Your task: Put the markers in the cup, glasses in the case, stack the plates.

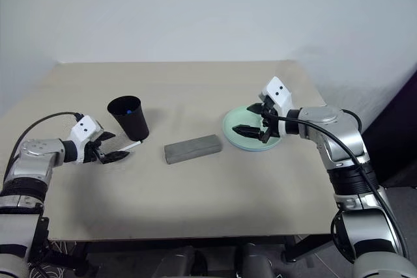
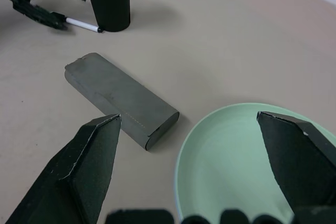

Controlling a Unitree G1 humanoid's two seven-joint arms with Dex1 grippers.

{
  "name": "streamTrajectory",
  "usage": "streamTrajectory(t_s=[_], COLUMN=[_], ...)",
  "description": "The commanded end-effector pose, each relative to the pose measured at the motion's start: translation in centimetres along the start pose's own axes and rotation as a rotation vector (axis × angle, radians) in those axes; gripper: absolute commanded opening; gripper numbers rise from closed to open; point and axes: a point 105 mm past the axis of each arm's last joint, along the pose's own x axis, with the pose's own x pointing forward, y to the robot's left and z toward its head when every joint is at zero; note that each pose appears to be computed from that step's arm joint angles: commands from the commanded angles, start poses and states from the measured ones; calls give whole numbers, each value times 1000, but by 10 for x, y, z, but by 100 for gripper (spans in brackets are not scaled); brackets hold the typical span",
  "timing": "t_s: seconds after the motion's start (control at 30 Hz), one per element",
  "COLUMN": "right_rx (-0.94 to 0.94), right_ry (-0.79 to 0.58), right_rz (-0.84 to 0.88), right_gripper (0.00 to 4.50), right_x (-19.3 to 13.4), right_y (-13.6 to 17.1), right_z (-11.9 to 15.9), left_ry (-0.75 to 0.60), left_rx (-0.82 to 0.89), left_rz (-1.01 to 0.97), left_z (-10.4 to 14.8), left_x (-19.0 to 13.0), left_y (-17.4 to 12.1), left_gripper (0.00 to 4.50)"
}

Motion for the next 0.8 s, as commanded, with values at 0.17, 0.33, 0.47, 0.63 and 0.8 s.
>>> streamTrajectory(t_s=[0.17,0.33,0.47,0.63,0.8], right_rx=[-39,-41,-43,-46,-51], right_ry=[-37,-38,-38,-37,-35], right_rz=[-29,-29,-28,-27,-24], right_gripper=[450,450,450,450,450], right_x=[-8,-8,-7,-8,-8], right_y=[-3,-3,-3,-3,-2], right_z=[14,15,15,15,15], left_ry=[41,75,97,116,137], left_rx=[31,16,-3,-52,-125], left_rz=[34,16,-12,-61,-162], left_z=[-3,-11,-17,-24,-32], left_x=[0,1,0,-2,-4], left_y=[8,5,1,-5,-20], left_gripper=[431,289,156,1,1])
